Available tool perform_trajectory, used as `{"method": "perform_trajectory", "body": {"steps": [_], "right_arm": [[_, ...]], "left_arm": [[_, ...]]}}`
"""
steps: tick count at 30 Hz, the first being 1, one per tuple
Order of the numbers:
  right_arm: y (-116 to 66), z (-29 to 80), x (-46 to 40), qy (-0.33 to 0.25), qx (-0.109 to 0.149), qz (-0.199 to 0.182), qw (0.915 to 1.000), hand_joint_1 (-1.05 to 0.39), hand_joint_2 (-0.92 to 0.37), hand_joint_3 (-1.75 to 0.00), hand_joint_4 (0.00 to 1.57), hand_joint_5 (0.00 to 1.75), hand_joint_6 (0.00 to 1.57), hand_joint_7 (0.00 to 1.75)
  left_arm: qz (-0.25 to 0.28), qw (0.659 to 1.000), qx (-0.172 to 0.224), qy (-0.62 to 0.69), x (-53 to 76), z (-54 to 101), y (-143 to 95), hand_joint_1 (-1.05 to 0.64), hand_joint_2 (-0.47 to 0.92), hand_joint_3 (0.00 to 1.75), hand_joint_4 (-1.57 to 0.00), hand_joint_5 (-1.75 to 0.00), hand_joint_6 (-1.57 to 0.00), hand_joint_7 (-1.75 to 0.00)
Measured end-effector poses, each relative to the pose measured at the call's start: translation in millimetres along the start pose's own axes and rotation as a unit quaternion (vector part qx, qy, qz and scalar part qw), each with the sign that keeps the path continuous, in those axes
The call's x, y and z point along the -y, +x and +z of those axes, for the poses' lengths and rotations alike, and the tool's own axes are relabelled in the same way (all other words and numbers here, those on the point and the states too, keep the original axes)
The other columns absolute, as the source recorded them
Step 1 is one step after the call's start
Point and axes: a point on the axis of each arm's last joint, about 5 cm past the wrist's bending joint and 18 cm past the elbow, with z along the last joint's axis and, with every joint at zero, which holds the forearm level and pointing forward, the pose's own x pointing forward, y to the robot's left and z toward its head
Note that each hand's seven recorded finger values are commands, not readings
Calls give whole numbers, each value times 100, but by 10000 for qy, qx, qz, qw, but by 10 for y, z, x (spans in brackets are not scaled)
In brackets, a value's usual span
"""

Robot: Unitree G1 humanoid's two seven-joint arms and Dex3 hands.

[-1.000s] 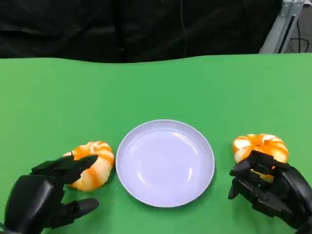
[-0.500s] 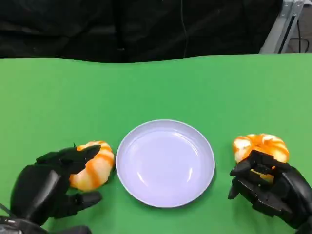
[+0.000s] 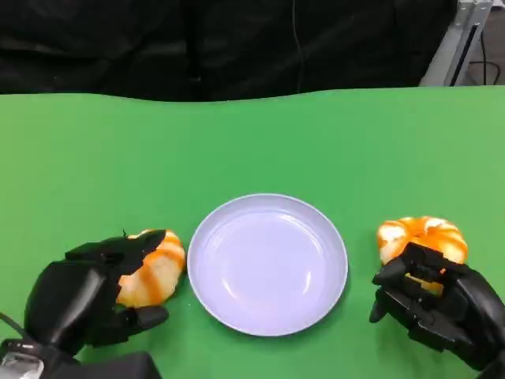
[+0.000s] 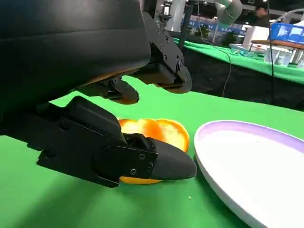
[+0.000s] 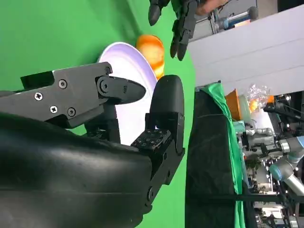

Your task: Grasp the bread from the table and place it into the plate.

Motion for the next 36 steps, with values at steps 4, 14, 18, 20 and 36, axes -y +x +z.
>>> {"method": "perform_trajectory", "body": {"steps": [4, 14, 18, 20, 36], "right_arm": [[0, 0, 1, 1, 2, 0, 10000, -5, -89, -43, 53, 162, 64, 112], [-1, 1, 0, 1, 4, 0, 10000, -5, -89, -42, 55, 161, 65, 112], [3, 8, 0, -11, 22, -7, 10000, -4, -89, -43, 55, 161, 65, 111], [3, 8, 0, -12, 22, -7, 10000, -4, -89, -43, 55, 160, 65, 111], [3, 8, 0, -11, 22, -8, 10000, -4, -88, -43, 55, 161, 65, 111]], "left_arm": [[-100, 9999, -74, 21, 26, -20, 28, -83, 92, 29, -51, -1, -47, -1], [-358, 9991, -195, 71, 91, -70, 54, -81, 92, 28, -51, 0, -48, -1], [-474, 9986, -228, 93, 120, -84, 50, -75, 92, 27, -51, 0, -49, -1], [-492, 9985, -217, 106, 122, -85, 62, -60, 92, 20, -51, 0, -50, -1], [-624, 9978, -207, 77, 99, -100, 82, -5, 91, 7, -49, 0, -51, 0]]}}
